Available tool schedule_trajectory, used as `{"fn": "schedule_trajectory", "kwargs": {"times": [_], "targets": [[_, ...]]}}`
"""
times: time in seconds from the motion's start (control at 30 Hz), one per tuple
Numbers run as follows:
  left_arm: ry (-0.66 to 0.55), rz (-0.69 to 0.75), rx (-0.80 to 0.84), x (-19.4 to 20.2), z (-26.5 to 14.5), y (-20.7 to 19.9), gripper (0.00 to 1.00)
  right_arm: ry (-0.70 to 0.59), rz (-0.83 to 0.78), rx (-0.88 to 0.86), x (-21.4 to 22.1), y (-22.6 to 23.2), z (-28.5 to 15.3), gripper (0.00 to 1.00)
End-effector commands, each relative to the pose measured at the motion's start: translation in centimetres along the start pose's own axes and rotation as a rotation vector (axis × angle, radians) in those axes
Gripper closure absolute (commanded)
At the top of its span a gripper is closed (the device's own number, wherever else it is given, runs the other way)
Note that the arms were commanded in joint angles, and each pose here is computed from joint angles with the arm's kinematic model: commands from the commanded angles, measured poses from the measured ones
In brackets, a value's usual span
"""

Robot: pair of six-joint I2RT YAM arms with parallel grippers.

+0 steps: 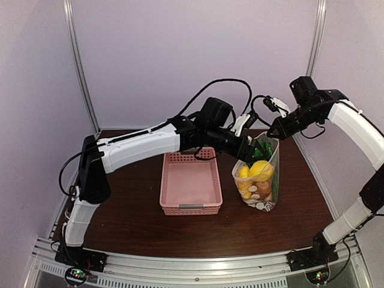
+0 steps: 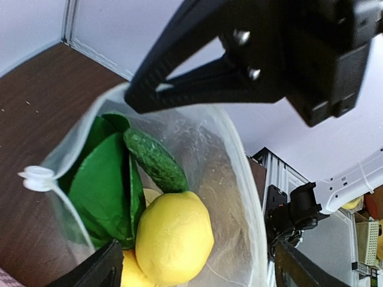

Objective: Place the food in the zip-top bag and seal the zipper
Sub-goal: Pass from the right arm to the left

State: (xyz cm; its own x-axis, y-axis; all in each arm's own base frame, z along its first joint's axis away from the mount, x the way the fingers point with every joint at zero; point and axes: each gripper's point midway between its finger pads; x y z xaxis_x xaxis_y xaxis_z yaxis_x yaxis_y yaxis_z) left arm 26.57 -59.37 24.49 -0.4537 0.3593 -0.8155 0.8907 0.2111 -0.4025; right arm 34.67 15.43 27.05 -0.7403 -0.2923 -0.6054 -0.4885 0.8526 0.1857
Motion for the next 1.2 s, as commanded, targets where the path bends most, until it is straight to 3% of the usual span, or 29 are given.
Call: {"fn": "schedule_trajectory", "kwargs": {"times": [0.0,0.07,0.2,0.37,0.43,0.57,0.63,0.83,1.17], "targets": [[-0.233,0.136,-0.128,-8.2,-7.6,-0.7,0.11,-0.059,-0.049,-0.040,-0.7,1.2,-1.5,1.00],[-0.245,0.054,-0.196,-7.5,-8.7,2.6,0.13,-0.067,-0.077,-0.063,-0.7,1.6,-1.7,1.00],[-0.231,-0.077,-0.177,-4.3,-9.4,6.7,0.18,-0.049,-0.107,-0.112,-0.3,2.3,-1.1,0.99],[-0.155,-0.084,-0.101,-1.2,-7.8,6.2,0.21,-0.028,-0.126,-0.168,0.4,3.2,0.0,0.97],[-0.153,-0.001,-0.113,-1.2,-7.8,6.2,0.23,-0.027,-0.143,-0.199,0.5,3.8,0.2,0.97],[-0.050,0.402,-0.263,0.2,-8.3,9.0,0.21,-0.040,-0.221,-0.259,0.4,5.5,0.1,0.97],[-0.021,0.512,-0.301,1.0,-8.6,10.6,0.20,-0.043,-0.264,-0.276,0.4,6.2,0.2,0.97],[-0.150,0.597,-0.083,2.2,-7.8,9.0,0.23,-0.003,-0.292,-0.328,0.6,6.9,1.7,0.97],[-0.211,0.718,0.048,2.5,-6.1,4.6,0.38,0.046,-0.293,-0.350,1.0,7.1,3.4,0.96]]}}
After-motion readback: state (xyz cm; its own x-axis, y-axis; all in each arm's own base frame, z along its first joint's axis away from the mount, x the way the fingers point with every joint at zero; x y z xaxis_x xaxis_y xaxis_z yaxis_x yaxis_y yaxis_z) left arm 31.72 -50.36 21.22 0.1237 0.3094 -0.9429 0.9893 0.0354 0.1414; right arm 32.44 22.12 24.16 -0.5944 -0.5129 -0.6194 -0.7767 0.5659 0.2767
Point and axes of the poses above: each gripper's point midway between its finger pads, its own z axis out along the fingers, its own y axis along the line the jaws close on, x = y × z, and after that the axes turned 6 degrees about z, right-handed
